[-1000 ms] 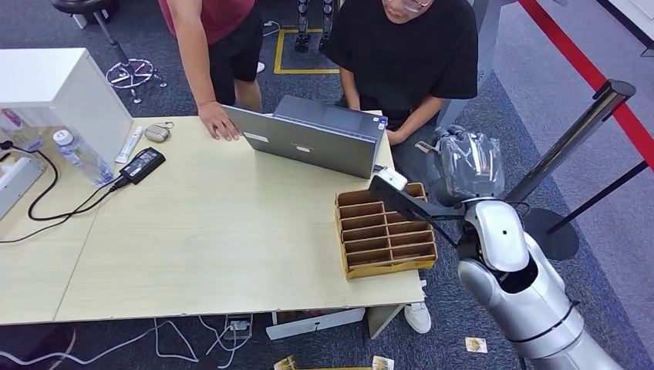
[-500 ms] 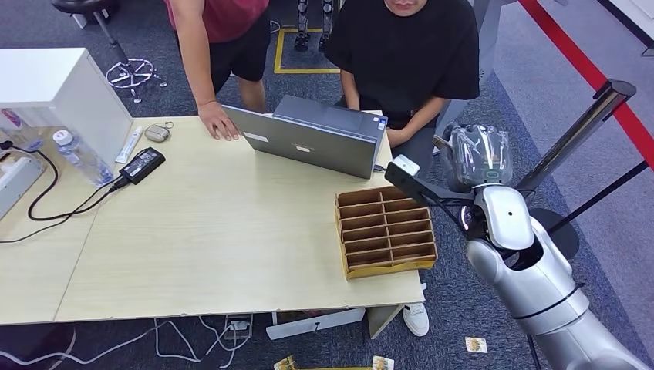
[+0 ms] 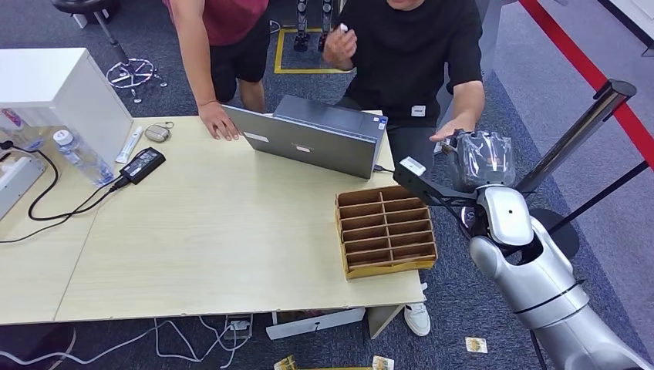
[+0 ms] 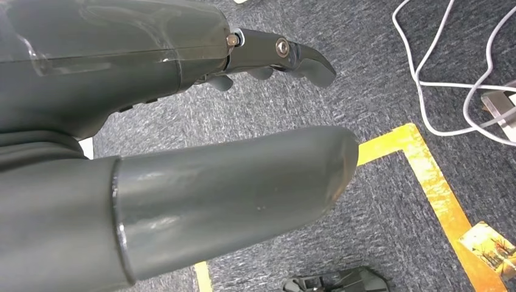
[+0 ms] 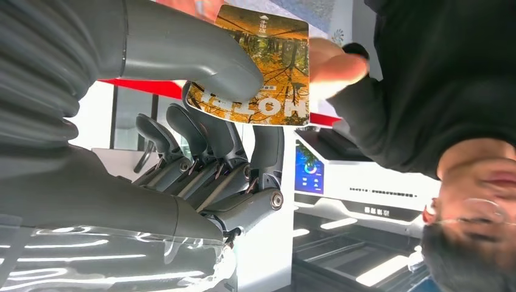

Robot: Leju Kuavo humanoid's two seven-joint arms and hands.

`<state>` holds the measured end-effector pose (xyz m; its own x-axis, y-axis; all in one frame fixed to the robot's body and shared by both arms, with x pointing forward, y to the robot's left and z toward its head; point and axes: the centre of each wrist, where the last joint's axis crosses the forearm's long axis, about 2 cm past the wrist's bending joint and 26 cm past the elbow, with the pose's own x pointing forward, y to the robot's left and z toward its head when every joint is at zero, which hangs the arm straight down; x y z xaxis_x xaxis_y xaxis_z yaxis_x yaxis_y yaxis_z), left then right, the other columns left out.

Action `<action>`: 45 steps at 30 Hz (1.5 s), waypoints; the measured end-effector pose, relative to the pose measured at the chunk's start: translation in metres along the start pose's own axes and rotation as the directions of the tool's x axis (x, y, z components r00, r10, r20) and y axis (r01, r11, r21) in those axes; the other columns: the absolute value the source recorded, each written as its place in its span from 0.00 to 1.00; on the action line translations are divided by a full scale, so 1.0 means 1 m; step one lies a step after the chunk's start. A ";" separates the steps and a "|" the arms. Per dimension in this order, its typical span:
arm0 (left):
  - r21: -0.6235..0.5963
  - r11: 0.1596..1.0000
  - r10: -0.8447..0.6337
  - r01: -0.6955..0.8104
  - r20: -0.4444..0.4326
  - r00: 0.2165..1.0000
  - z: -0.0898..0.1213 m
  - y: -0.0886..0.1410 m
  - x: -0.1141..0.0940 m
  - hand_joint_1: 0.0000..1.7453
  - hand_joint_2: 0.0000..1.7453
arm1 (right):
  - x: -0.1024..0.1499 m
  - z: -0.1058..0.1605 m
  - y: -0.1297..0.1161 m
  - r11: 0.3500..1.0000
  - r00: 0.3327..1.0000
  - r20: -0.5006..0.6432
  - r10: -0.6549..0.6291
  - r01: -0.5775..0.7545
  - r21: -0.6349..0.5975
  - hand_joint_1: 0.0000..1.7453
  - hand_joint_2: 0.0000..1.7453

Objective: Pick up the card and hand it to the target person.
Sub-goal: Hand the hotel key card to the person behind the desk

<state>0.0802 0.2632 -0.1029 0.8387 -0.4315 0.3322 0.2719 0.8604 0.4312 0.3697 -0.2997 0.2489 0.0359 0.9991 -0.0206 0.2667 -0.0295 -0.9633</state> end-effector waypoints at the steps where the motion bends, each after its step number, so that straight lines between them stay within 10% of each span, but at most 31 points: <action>1: 0.000 1.000 0.000 0.000 0.000 1.000 0.000 0.000 0.000 0.00 0.00 | -0.001 0.000 0.001 1.000 1.000 -0.003 0.002 -0.002 0.004 0.87 1.00; 9: -0.001 1.000 -0.005 0.005 0.002 1.000 0.000 0.000 0.000 0.00 0.00 | -0.005 -0.001 0.008 1.000 1.000 -0.018 0.011 -0.011 0.022 0.83 1.00; 13: -0.001 1.000 -0.006 0.006 0.002 1.000 0.000 0.000 0.000 0.00 0.00 | -0.008 -0.001 0.010 0.999 0.999 -0.025 0.020 -0.020 0.031 0.16 1.00; 15: -0.001 1.000 -0.006 0.006 0.002 1.000 0.000 0.000 0.000 0.00 0.00 | -0.009 0.000 0.012 0.999 0.999 -0.027 0.023 -0.022 0.036 0.00 1.00; 31: 0.000 1.000 -0.003 0.003 -0.002 1.000 0.000 0.000 0.000 0.00 0.00 | -0.012 0.016 0.025 0.989 0.990 -0.054 -0.128 0.123 -0.087 0.00 1.00; 45: 0.023 0.999 0.038 -0.038 -0.027 0.999 0.001 -0.001 0.000 0.00 0.00 | 0.046 0.096 0.050 0.739 0.781 0.099 -0.617 0.618 -0.267 0.00 1.00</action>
<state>0.0796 0.2622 -0.1028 0.8608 -0.3907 0.3261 0.2291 0.8697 0.4373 0.2917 -0.2519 0.1744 -0.2316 0.8013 0.5517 0.4769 0.5878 -0.6535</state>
